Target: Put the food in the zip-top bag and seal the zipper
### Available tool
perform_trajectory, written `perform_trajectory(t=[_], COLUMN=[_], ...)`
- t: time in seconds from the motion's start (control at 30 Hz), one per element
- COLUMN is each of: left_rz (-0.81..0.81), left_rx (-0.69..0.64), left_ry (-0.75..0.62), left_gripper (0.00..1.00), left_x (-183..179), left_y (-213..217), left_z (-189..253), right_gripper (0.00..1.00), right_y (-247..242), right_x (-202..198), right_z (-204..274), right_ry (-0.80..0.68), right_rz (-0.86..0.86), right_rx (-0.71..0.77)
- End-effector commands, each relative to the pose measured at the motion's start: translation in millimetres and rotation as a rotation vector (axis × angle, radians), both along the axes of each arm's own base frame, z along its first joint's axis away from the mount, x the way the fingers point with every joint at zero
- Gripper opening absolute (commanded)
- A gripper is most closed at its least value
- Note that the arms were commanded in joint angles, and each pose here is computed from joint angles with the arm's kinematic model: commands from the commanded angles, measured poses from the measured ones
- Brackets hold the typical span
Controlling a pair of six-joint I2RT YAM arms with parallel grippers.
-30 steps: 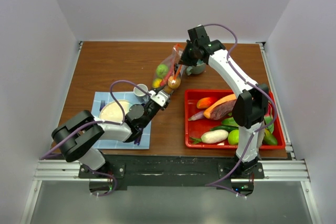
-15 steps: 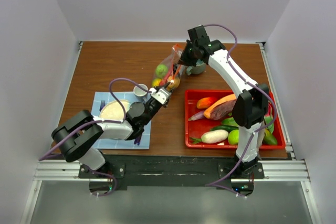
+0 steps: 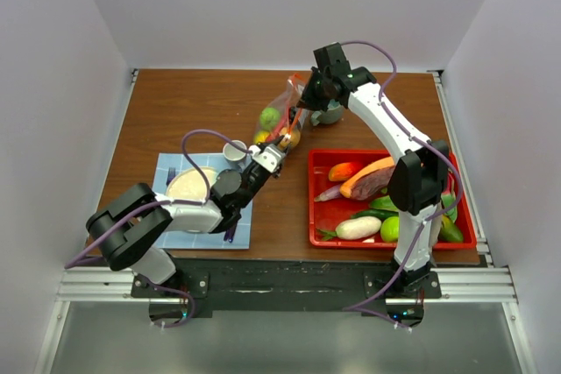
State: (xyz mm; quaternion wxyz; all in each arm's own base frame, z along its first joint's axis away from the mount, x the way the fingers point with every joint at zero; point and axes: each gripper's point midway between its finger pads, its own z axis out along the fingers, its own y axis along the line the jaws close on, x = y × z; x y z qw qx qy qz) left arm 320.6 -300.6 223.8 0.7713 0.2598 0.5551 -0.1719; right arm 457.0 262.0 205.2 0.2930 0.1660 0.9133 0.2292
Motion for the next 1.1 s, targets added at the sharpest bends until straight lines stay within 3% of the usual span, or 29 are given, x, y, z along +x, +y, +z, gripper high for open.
perform_trajectory(t=[0.0, 0.47, 1.07], left_rz=[0.025, -0.011, 0.035], left_rx=[-0.204, -0.169, -0.146], left_ry=[-0.121, -0.118, -0.105], left_gripper=[0.34, 0.40, 0.40], left_x=[5, 4, 15], left_y=[14, 7, 7], left_z=[59, 52, 44], right_gripper=[0.00, 0.00, 0.00], right_y=[4, 9, 14], right_x=[-5, -3, -5], right_z=[37, 34, 36], right_ry=[-0.065, -0.059, -0.056], right_rz=[0.010, 0.015, 0.027], right_rx=[0.065, 0.066, 0.075])
